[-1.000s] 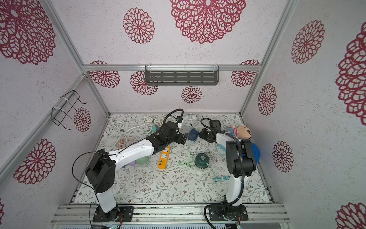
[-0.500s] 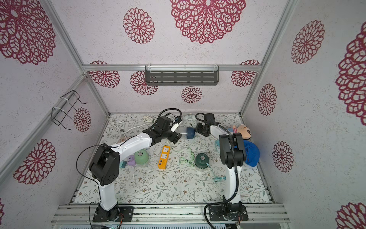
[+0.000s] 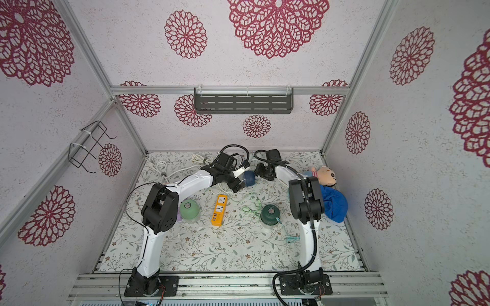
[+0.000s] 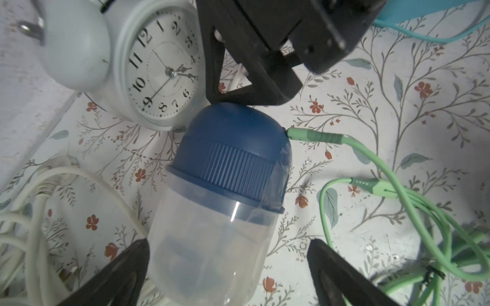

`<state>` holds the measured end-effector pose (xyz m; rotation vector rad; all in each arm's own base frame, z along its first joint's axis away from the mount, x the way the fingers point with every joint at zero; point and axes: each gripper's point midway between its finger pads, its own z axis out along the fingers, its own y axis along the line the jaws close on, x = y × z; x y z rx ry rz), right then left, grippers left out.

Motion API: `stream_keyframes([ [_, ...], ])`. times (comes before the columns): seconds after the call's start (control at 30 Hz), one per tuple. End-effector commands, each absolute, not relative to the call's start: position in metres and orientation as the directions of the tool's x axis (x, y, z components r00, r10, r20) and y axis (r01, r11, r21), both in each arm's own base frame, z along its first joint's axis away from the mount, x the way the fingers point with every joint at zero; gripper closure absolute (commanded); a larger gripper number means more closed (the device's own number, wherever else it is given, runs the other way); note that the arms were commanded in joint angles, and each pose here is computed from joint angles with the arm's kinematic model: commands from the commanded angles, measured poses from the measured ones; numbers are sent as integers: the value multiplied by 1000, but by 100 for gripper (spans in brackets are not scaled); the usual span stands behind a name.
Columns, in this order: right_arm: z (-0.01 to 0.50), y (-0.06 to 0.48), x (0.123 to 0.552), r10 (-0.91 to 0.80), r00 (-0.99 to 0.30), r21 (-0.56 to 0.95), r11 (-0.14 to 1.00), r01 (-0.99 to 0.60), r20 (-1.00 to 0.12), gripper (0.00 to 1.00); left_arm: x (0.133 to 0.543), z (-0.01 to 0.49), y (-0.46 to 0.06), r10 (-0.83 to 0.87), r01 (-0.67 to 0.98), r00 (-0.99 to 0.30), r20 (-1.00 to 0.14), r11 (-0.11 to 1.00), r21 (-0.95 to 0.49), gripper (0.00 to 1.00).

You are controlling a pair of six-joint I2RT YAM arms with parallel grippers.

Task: Charge the cordless meat grinders
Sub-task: Pick up the cordless meat grinder at the center of the board.

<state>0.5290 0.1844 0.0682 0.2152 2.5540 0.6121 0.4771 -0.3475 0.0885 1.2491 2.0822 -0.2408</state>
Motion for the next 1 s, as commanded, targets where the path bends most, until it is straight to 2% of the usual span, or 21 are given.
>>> stream_keyframes([
  [0.0,66,198,518,210,-883,469,883,-13,-421,41,481,82,-350,727,856,-282,-626,485,178,3],
  [0.33,71,196,514,213,-877,476,879,-20,-430,38,477,47,-348,746,862,-323,-582,485,144,3],
  [0.63,86,179,510,275,-856,528,849,4,-437,30,463,28,-354,785,877,-295,-545,449,173,3],
  [0.97,98,151,502,324,-837,557,830,29,-441,29,462,26,-362,788,880,-293,-541,444,170,2],
])
